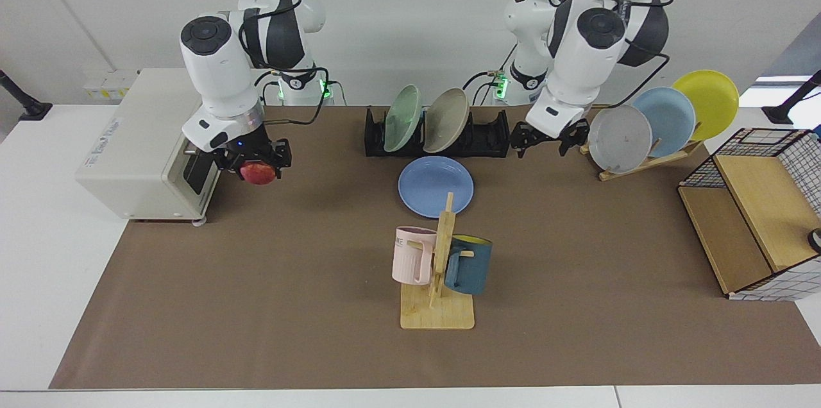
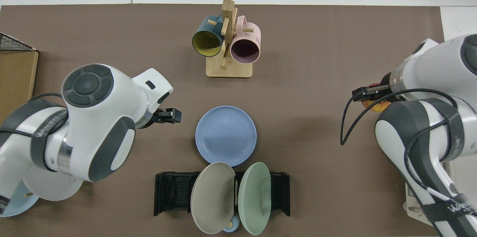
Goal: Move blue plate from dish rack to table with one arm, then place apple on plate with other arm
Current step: 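Release the plate and withdraw the left gripper while the right lifts apple, then carry the apple over the blue plate with the right gripper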
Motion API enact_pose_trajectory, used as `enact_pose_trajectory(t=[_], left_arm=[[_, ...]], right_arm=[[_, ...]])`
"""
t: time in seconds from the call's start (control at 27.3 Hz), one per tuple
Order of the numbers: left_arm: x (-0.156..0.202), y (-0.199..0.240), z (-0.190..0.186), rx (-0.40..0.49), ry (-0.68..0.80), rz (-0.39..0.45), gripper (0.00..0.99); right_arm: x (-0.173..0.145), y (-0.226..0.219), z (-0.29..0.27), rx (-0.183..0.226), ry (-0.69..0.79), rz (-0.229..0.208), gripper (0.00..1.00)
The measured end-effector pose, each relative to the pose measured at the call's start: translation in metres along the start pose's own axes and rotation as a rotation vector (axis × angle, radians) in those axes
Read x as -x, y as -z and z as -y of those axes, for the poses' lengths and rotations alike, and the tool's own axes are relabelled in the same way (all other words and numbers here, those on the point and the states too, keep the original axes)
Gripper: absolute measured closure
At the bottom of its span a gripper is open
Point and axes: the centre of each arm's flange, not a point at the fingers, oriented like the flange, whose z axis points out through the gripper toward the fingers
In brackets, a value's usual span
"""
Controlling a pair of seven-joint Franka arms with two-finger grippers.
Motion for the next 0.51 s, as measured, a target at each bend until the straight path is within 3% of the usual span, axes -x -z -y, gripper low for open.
enact_pose_trajectory(t=[0.15,0.33,0.51], left_arm=[[-0.004,0.018,0.050,0.014,-0.013,0.025,0.000],[0.003,0.046,0.121,0.050,-0.021,0.001,0.000],[0.013,0.062,0.148,0.053,-0.016,-0.030,0.000]], right_arm=[[0.002,0.001,0.033,-0.022,-0.022,0.002,0.23],[0.015,0.001,0.120,-0.032,-0.075,0.008,0.23],[0.043,-0.006,0.224,-0.051,-0.149,0.003,0.23]])
